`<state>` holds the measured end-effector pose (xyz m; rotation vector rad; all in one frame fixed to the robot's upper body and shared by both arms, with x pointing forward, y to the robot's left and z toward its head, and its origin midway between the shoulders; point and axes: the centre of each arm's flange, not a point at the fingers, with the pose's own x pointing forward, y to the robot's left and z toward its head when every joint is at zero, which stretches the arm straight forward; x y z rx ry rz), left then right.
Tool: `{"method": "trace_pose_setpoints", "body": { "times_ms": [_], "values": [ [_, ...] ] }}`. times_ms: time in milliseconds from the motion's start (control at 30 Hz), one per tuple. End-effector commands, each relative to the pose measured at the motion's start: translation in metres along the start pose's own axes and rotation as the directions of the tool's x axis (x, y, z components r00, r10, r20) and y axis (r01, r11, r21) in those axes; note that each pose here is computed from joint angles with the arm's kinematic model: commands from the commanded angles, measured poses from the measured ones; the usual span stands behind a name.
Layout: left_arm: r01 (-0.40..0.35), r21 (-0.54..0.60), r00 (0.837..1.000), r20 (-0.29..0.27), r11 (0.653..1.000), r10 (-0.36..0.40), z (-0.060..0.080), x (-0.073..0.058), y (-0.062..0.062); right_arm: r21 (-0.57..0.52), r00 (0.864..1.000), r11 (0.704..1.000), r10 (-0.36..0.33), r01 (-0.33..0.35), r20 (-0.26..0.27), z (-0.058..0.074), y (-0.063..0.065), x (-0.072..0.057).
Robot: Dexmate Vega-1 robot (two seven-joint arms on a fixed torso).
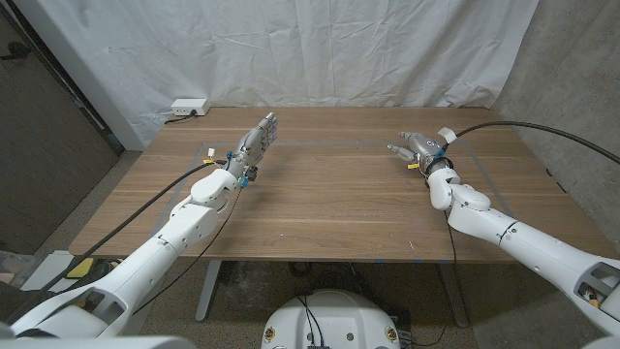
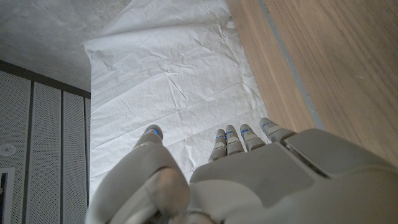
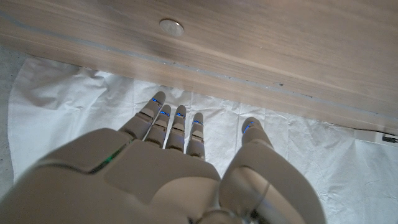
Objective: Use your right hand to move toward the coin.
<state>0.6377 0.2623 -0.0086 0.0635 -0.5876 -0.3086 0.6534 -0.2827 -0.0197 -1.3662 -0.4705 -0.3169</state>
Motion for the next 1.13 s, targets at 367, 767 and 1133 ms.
{"method": "trace_pose_setpoints", "body": {
  "times_ms": [367, 767, 1133],
  "values": [
    [0.008, 0.004, 1.0, 0.005, 1.0, -0.008, 0.0029, 0.0048, -0.0001, -0.023, 0.998, 0.998, 0.058, -0.058, -0.003, 0.0015, 0.0022, 0.0008],
    [0.01, 0.0, 1.0, 0.015, 1.0, -0.01, 0.0044, 0.0042, -0.003, -0.016, 0.998, 0.998, 0.055, -0.055, 0.006, 0.0029, 0.0055, 0.0003],
    [0.009, 0.005, 1.0, 0.009, 1.0, -0.009, 0.0053, -0.0003, -0.0033, -0.01, 0.999, 0.999, 0.052, -0.052, 0.0, 0.002, 0.0092, -0.0028]
  ]
}}
